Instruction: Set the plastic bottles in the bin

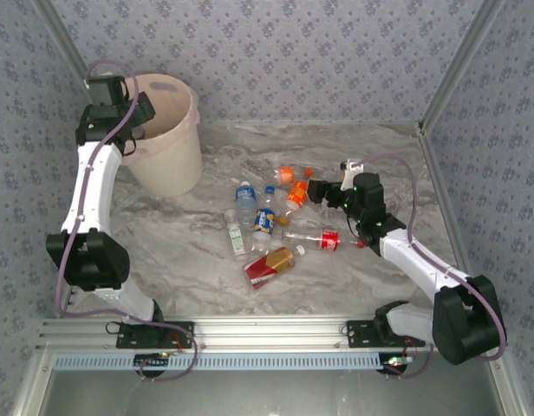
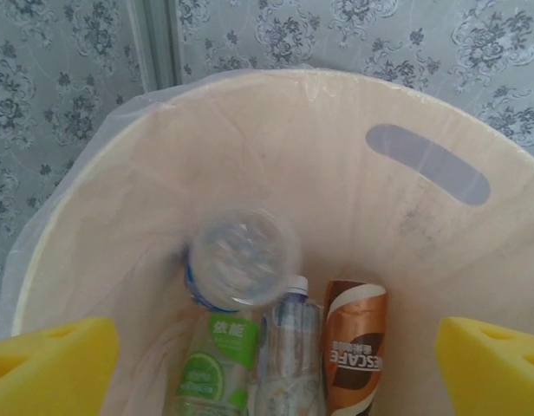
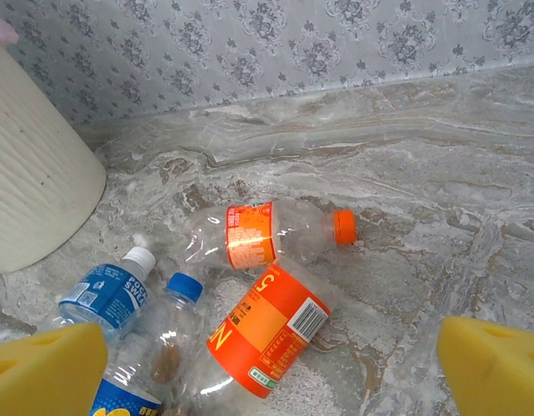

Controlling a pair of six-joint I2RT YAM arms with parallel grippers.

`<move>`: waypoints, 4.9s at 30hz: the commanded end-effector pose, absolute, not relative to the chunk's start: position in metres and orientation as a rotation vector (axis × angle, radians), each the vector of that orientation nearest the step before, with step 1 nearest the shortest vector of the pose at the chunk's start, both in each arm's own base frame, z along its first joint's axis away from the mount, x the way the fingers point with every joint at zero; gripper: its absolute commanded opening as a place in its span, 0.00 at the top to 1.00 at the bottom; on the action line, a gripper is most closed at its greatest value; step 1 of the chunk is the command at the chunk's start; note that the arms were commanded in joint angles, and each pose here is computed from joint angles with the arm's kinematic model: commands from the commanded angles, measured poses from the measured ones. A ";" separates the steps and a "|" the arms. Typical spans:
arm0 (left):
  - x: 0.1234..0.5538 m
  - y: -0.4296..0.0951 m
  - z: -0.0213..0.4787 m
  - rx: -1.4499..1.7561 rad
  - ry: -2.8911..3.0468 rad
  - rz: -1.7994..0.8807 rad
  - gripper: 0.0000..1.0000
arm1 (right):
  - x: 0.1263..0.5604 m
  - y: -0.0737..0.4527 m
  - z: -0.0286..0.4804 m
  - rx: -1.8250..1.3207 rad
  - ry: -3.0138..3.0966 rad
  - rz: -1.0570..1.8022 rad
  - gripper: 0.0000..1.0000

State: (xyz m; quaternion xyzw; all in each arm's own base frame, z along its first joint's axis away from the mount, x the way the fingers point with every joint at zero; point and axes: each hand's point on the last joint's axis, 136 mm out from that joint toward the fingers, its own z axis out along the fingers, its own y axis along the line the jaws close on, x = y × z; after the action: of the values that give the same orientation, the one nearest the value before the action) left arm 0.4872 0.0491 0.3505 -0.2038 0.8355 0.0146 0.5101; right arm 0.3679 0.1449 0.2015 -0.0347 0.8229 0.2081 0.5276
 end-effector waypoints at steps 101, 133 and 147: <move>0.446 -0.243 0.115 -0.018 2.694 -0.422 0.43 | 0.372 0.097 0.211 0.214 1.839 0.522 0.00; 0.443 -0.199 0.380 0.052 2.034 -0.411 0.43 | 0.371 0.156 0.244 -0.037 1.792 0.586 0.00; 0.469 -0.095 0.454 -0.192 1.756 -0.206 0.44 | 0.366 0.168 0.254 -0.103 1.778 0.565 0.00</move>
State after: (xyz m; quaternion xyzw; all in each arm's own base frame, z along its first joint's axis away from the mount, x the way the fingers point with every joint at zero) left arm 0.4695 -0.1138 0.4246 -0.0661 0.7980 -0.0981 0.5910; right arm 0.3655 0.1676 0.2349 -0.0359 0.7805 0.2478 0.5729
